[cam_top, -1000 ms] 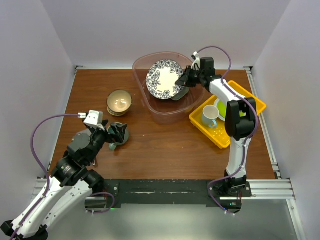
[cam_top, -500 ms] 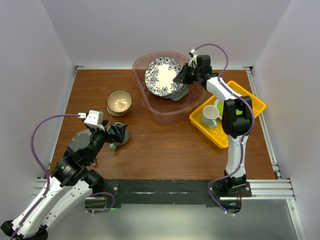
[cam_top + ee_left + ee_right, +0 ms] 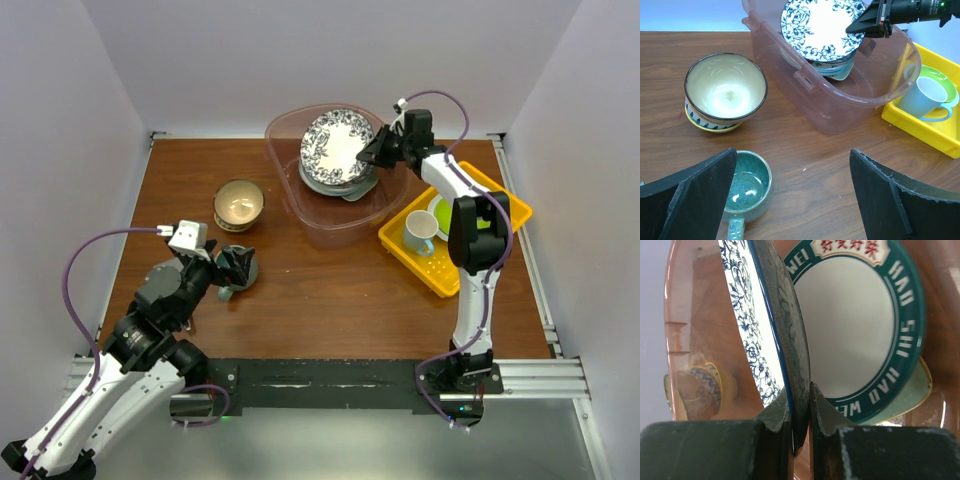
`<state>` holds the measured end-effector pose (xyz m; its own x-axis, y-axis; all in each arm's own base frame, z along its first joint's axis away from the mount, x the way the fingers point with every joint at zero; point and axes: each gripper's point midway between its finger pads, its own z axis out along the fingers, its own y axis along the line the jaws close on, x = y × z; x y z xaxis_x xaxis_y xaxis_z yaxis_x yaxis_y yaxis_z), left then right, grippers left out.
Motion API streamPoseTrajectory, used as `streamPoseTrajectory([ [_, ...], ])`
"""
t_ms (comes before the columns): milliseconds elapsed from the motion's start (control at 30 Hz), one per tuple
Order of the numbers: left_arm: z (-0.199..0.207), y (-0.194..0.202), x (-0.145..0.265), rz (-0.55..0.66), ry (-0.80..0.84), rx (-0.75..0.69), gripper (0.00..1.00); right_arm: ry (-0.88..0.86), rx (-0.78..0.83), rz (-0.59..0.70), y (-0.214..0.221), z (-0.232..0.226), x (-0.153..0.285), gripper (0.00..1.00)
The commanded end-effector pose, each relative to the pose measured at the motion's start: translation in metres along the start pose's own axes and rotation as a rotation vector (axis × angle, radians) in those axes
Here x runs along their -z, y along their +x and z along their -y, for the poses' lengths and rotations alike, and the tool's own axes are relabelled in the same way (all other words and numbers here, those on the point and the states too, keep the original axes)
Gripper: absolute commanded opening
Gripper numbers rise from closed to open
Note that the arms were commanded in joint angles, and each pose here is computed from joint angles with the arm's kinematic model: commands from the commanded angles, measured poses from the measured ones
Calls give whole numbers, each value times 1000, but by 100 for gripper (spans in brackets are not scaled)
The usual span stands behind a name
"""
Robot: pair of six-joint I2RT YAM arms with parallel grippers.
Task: Place the mixed dishes into the plastic bin
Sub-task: Place the plate in the plastic bin.
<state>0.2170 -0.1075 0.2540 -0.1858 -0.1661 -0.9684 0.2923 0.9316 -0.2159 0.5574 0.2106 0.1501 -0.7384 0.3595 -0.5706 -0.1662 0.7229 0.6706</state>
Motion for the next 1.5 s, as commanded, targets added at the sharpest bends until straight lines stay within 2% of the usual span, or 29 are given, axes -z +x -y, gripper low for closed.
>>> streamPoseTrajectory([
  [0,0,-10,-3,41,-4,-9,100,-206,-25,85,-35,-50,14,0],
  [233,0,-9,-3,38,-6,-10,100,-214,-70,114,-49,-49,23,0],
  [467,0,-9,-3,38,-7,-10,100,-116,-65,152,-54,-26,17,1],
  [733,0,-10,-3,40,-7,-9,100,0,-54,159,-51,1,9,10],
  [1067,-1,-10,-2,42,-8,-9,100,67,-33,172,-51,17,6,15],
  [1300,-1,-11,-2,46,-9,-7,100,80,-17,173,-53,18,8,27],
  [1467,0,-11,-2,46,-7,-7,100,100,23,180,-57,18,13,42],
])
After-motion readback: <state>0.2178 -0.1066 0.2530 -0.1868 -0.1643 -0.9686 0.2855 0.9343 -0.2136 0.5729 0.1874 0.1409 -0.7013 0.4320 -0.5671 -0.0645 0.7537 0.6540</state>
